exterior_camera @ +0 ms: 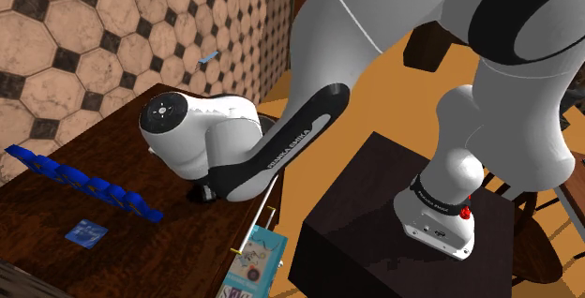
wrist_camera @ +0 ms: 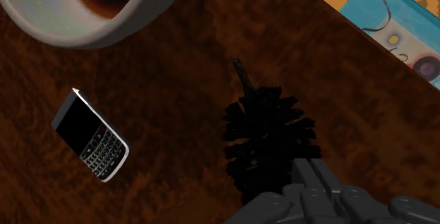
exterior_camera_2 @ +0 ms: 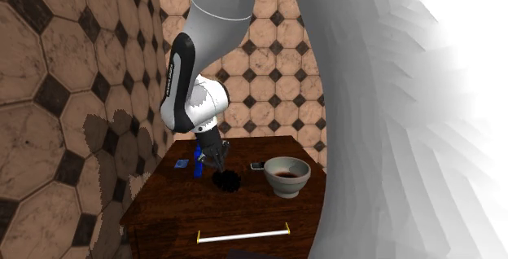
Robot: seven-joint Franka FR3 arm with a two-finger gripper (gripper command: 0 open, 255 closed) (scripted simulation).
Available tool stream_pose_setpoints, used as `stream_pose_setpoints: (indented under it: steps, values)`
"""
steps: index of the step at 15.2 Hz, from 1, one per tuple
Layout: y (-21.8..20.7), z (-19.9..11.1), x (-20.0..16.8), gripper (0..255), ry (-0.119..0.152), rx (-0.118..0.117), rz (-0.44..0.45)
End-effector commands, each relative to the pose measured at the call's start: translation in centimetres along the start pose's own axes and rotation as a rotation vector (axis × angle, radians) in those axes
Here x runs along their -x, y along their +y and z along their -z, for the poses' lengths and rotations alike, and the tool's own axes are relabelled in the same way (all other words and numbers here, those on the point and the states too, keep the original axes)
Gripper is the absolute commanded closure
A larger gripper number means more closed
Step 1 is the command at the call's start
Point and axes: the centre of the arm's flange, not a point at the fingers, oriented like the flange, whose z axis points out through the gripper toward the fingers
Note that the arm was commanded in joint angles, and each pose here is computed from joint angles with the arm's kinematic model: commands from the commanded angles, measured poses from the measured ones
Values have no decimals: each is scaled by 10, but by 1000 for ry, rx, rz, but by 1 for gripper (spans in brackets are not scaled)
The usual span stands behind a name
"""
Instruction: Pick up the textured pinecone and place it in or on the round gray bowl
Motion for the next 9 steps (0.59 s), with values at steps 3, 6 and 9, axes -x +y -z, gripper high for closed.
stream_pose_setpoints:
  steps: [3, 6, 9]
  values:
    - [1, 4, 0, 0, -1, 0, 0]
    - [51, -21, 69, 0, 277, -168, 61]
    - [68, -42, 90, 0, 382, -231, 84]
